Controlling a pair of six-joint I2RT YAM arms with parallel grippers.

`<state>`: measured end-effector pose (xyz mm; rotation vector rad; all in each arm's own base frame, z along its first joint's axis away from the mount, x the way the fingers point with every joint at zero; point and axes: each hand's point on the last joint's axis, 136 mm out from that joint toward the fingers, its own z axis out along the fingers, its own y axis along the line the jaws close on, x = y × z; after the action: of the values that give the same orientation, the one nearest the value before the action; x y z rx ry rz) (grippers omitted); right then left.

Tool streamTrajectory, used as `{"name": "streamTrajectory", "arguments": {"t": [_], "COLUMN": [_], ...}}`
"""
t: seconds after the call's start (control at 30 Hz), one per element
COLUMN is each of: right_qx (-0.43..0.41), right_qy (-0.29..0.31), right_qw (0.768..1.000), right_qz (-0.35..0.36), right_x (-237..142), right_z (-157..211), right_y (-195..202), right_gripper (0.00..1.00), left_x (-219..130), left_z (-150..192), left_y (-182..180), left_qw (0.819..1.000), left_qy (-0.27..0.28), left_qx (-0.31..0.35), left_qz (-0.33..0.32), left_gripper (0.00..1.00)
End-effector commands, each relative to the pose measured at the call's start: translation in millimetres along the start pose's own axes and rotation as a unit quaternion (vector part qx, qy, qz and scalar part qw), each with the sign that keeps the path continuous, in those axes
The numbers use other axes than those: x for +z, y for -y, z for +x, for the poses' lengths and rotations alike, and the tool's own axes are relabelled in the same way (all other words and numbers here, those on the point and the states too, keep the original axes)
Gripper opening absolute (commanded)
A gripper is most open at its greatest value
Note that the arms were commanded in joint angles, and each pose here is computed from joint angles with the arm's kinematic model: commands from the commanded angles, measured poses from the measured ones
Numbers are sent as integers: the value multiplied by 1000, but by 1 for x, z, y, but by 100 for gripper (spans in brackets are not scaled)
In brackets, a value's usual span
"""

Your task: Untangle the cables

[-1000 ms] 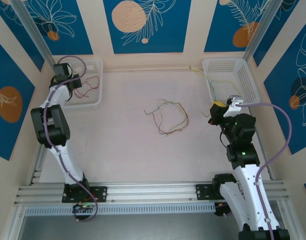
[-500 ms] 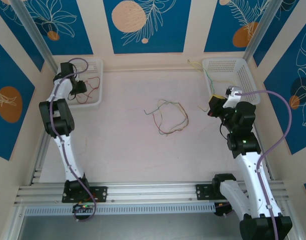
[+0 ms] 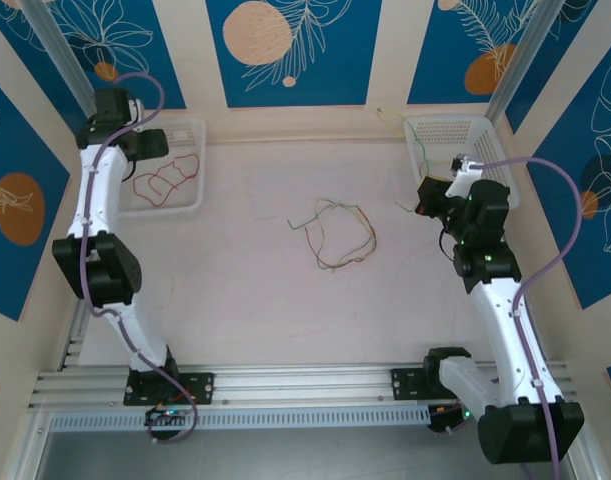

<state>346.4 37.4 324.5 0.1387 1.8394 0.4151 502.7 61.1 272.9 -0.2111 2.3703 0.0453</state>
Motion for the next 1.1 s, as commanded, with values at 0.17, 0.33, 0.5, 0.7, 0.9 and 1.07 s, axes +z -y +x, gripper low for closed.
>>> {"name": "streamTrajectory", "arguments": {"t": [0.17, 0.33, 0.5, 0.7, 0.9, 1.07], "right_qx": [25, 30, 68, 82, 85, 87], "right_qy": [-71, -85, -177, -214, -268, -273], "right_qw": [991, 988, 968, 953, 939, 937], "right_qz": [107, 127, 165, 196, 199, 202], "right_x": [45, 77, 111, 136, 166, 191], "right_z": [-10, -19, -9, 3, 23, 27], "right_y": [76, 131, 183, 213, 233, 251], "right_gripper": [0, 0, 0, 0, 0, 0], "left_x": [-117, -188, -202, -187, -204, -222], "left_z": [51, 106, 125, 134, 149, 155], "left_y": [132, 207, 254, 300, 346, 375], "left_qw": [977, 919, 884, 865, 817, 782], "left_qy": [133, 242, 277, 237, 225, 228], "left_qx": [87, 135, 221, 235, 271, 292], "left_qz": [138, 280, 305, 375, 456, 500], "left_gripper": [72, 79, 83, 81, 81, 81]}}
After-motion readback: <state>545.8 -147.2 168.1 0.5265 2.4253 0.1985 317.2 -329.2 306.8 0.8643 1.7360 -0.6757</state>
